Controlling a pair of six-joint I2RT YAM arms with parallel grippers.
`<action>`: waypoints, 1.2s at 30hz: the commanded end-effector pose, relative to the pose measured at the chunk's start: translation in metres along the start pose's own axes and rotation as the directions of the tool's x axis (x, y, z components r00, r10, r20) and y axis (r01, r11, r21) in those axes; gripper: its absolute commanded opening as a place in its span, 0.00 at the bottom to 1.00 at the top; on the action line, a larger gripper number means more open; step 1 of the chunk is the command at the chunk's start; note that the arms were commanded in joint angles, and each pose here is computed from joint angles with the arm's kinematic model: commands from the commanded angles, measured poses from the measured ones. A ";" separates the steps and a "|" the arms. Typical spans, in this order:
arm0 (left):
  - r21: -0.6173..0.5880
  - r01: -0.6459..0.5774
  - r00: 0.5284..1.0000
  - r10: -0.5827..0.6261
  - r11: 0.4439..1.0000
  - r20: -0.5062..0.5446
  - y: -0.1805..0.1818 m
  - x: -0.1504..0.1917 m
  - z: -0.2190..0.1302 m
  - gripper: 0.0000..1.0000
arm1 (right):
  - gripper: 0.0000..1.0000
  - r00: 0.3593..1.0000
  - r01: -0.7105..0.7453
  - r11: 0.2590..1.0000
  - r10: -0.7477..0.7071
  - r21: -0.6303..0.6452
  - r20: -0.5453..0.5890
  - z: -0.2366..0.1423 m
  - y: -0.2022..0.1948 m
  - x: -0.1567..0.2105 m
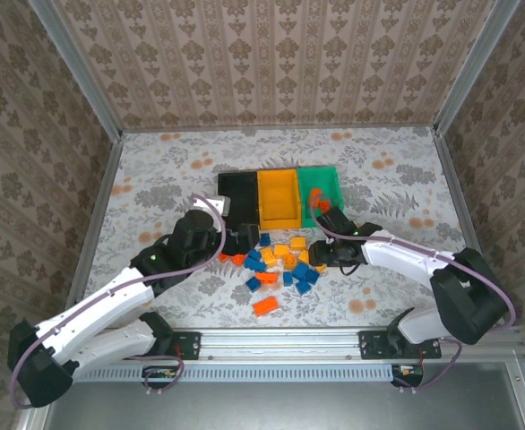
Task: Sort the legos into containers by color
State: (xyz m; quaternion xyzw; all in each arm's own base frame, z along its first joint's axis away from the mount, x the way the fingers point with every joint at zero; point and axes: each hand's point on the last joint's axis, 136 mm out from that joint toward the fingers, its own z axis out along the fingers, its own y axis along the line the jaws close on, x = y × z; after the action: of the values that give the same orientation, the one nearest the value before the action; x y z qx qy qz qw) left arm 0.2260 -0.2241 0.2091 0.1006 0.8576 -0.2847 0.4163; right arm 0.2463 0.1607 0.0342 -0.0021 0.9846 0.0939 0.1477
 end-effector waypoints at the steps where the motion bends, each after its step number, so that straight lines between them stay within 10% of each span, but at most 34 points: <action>1: -0.079 0.032 0.999 -0.033 0.996 -0.007 0.018 0.010 -0.003 1.00 | 0.57 1.000 -0.009 0.999 0.009 0.043 -0.004 0.008 -0.006 0.001; 16: -0.219 0.047 0.999 -0.044 0.975 0.018 0.056 0.019 -0.019 1.00 | 0.27 0.998 0.010 0.999 -0.008 -0.034 0.059 -0.025 0.009 -0.011; 26: -0.392 0.156 0.987 -0.154 0.907 0.038 0.104 0.047 -0.056 1.00 | 0.27 0.957 0.244 0.943 -0.196 -0.227 0.213 -0.059 0.159 -0.093; 36: -0.375 0.207 0.976 -0.216 0.904 0.021 0.114 0.072 -0.063 1.00 | 0.31 0.938 0.267 0.948 -0.215 -0.175 0.271 -0.007 0.240 -0.176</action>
State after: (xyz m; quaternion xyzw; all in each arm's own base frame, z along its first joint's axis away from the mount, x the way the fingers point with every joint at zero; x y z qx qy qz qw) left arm 0.1897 -0.1045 0.1463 -0.0575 0.9011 -0.1601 0.3988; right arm 0.3877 0.3906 0.1447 -0.1280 0.9289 0.2107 0.2765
